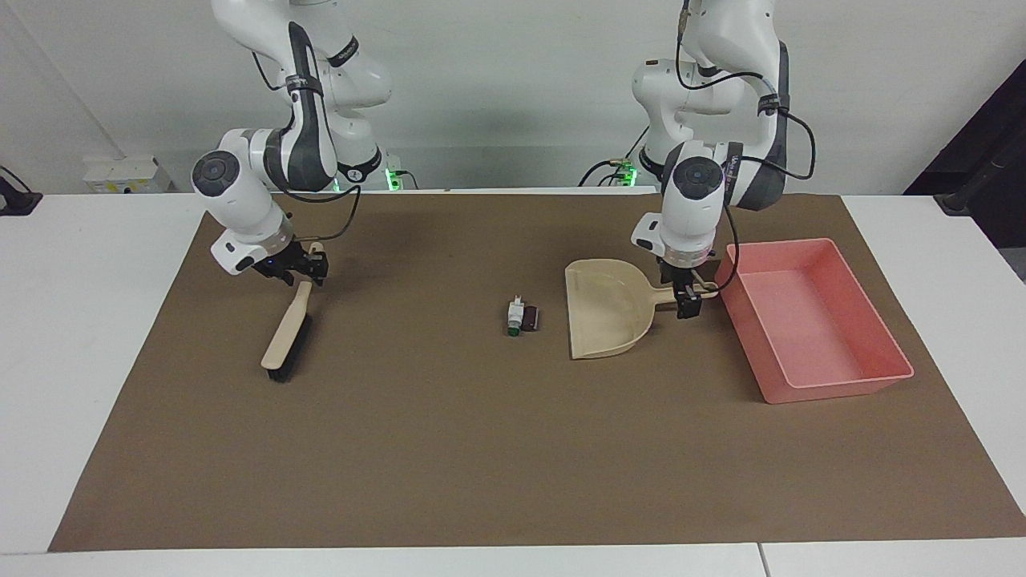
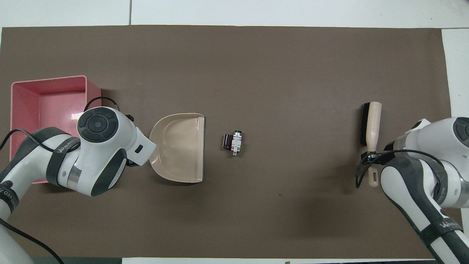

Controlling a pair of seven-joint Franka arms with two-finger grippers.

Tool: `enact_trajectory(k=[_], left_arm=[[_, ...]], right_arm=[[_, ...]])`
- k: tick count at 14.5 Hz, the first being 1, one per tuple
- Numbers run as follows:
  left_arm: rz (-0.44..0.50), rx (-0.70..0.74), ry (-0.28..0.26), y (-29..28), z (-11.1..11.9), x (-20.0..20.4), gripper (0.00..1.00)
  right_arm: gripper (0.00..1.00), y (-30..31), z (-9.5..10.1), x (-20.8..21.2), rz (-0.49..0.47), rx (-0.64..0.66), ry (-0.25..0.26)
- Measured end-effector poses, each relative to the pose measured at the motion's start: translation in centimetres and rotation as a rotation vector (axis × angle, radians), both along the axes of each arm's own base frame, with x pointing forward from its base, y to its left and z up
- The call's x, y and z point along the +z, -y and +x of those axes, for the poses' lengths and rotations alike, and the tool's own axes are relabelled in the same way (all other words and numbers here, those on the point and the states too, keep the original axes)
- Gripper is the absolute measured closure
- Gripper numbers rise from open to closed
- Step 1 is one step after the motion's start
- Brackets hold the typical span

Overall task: Clean e-waste and dump in bin
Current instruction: 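Grasp the dustpan handle with the left gripper while the right gripper grasps the brush, then lift the brush with the right gripper toward the electronic part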

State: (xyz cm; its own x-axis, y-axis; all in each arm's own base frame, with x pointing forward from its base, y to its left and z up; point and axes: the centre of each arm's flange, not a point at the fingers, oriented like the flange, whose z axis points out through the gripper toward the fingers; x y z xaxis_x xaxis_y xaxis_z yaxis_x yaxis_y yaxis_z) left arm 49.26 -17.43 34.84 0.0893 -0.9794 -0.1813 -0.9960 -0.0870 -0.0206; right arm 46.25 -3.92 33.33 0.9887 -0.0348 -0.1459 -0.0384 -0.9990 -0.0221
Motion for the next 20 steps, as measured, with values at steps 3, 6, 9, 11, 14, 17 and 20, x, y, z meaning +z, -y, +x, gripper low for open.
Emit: enact_trajectory(k=[3, 6, 9, 11, 14, 17, 20], left_arm=[[0.005, -0.004, 0.001, 0.0, 0.0, 0.0, 0.09], [0.007, -0.003, 0.0, -0.1, 0.0, 0.0, 0.13], [0.018, -0.007, -0.004, -0.1, -0.1, -0.1, 0.44], [0.022, -0.009, -0.006, 0.0, -0.2, -0.1, 0.48], [0.029, -0.011, -0.001, 0.0, -0.1, 0.0, 0.66], [0.032, -0.011, 0.006, 0.1, 0.2, 0.6, 0.67], [0.07, -0.001, -0.002, 0.0, 1.4, 3.3, 0.67]], right_arm=[[0.4, -0.1, 0.0, 0.0, 0.0, 0.002, 0.001], [0.42, -0.1, 0.0, 0.0, 0.0, 0.003, 0.001], [0.44, -0.1, 0.0, 0.0, 0.0, 0.003, 0.001], [0.44, -0.2, 0.0, 0.0, 0.0, 0.003, 0.001], [0.48, -0.2, 0.0, 0.0, 0.0, 0.003, 0.001], [0.52, -0.2, 0.0, 0.0, 0.0, 0.003, 0.001], [0.59, -0.2, 0.0, 0.0, 0.0, 0.003, 0.001]])
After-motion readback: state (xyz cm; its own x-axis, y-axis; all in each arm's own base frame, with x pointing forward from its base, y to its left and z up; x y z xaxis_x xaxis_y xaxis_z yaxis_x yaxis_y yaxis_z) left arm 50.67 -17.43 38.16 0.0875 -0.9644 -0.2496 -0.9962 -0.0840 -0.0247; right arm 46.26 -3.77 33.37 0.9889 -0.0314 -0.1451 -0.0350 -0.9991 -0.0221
